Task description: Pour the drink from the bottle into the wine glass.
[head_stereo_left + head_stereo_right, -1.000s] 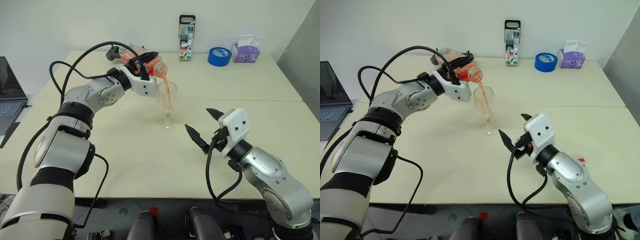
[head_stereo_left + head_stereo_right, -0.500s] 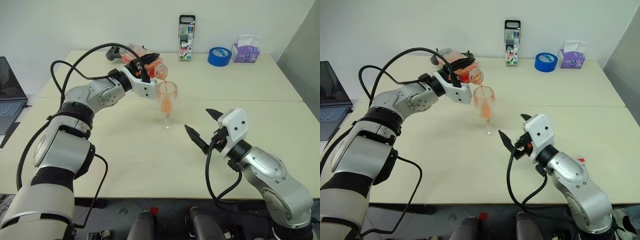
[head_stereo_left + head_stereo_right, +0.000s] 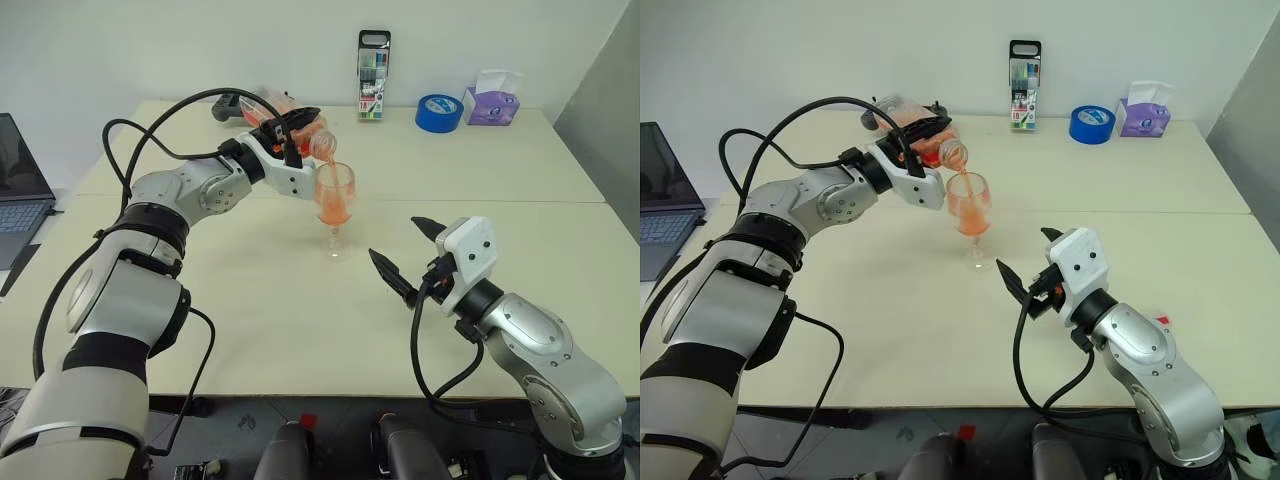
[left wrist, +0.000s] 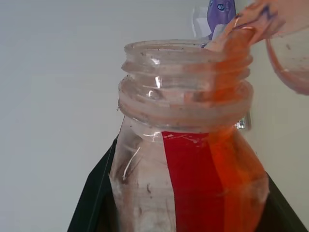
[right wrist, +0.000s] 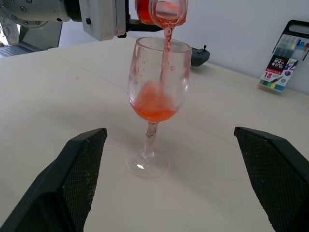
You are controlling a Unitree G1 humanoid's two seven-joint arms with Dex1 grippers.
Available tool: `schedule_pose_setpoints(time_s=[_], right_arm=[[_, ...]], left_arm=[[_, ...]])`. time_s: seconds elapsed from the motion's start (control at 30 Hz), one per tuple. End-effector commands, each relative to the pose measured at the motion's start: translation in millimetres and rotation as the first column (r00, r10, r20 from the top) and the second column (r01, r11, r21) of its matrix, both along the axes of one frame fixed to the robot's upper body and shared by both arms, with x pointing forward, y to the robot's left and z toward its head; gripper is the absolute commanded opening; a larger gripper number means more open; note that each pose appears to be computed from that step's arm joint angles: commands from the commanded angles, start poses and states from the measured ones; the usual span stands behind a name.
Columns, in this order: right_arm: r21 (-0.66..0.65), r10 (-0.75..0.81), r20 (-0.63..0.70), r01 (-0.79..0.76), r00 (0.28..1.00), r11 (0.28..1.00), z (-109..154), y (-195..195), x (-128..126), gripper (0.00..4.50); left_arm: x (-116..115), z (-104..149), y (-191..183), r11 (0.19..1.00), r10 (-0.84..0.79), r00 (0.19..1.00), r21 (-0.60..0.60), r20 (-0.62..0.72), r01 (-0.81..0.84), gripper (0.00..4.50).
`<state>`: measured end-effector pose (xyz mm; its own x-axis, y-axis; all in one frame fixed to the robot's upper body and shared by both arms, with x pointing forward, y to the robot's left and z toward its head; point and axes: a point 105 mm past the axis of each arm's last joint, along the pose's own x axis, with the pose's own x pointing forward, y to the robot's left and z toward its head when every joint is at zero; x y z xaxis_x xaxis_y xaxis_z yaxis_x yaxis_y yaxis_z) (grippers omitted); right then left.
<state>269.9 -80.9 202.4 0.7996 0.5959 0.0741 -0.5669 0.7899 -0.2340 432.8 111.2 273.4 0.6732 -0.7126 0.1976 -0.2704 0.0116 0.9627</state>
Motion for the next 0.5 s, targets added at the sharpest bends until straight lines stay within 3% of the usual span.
schedule_pose_setpoints(time_s=[0.03, 0.5], right_arm=[[0.014, 0.006, 0.055, -0.007, 0.998, 1.000, 14.0, 0.1, -4.0, 4.50], [0.015, 0.007, 0.052, -0.008, 0.999, 1.000, 14.9, 0.2, -2.3, 4.50]], left_arm=[[-3.5, 30.7, 0.4, 1.000, -0.006, 0.996, -0.026, 0.088, 0.009, 1.71], [-3.6, 32.2, 2.3, 0.999, -0.003, 0.996, -0.039, 0.093, 0.006, 1.71]])
